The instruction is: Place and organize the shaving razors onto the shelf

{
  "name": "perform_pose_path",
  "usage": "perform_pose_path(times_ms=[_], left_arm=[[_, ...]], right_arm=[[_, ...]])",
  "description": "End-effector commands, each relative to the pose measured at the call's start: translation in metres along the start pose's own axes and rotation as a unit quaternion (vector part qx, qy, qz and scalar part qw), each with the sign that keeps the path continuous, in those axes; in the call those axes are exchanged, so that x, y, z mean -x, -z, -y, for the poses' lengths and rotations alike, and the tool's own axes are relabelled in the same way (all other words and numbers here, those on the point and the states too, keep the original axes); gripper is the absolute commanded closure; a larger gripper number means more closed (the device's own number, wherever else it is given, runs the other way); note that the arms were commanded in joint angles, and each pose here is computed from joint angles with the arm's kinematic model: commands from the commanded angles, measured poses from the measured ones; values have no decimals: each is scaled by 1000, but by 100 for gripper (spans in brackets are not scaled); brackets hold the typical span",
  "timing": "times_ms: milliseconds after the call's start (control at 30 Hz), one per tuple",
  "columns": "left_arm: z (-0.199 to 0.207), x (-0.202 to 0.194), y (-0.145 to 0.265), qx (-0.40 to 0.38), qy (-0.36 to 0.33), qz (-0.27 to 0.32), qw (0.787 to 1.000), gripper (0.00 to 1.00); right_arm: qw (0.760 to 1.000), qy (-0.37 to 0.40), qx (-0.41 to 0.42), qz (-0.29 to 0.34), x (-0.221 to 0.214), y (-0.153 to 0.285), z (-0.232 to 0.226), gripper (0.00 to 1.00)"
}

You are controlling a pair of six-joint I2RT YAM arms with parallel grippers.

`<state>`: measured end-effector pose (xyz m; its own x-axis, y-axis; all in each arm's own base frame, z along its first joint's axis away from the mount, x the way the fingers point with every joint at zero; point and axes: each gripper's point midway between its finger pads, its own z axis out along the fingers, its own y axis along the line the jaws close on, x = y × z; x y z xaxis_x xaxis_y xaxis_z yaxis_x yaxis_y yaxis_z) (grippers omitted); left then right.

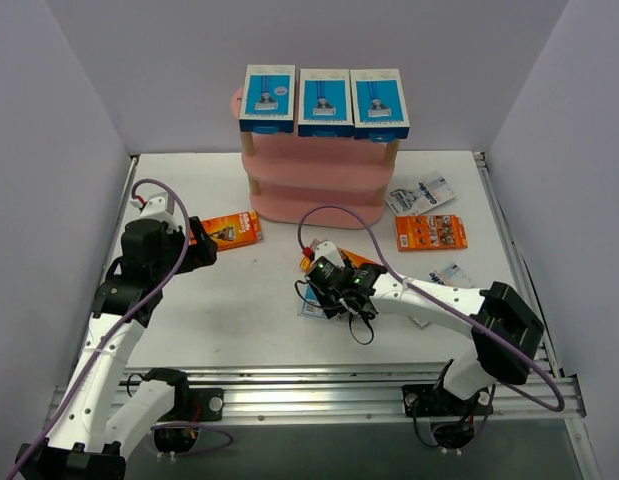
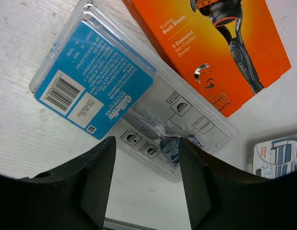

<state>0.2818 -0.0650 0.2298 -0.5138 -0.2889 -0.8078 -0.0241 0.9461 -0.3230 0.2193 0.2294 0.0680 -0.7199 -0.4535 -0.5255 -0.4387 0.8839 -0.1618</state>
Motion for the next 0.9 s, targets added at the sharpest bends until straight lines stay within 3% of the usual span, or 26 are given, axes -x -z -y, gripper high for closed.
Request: perform_pose_path(times_ms=[0, 567, 867], left_arm=[[6, 11, 9, -12, -6, 18, 1000, 6], [5, 14, 16, -9, -8, 28, 1000, 6], [2, 17, 19, -1, -5, 36, 999, 6]], right_arm=[[999, 29, -24, -25, -5, -5, 8, 52], [996, 51, -31, -60, -6, -46, -5, 60], [998, 21, 41, -32, 20, -47, -46, 87]])
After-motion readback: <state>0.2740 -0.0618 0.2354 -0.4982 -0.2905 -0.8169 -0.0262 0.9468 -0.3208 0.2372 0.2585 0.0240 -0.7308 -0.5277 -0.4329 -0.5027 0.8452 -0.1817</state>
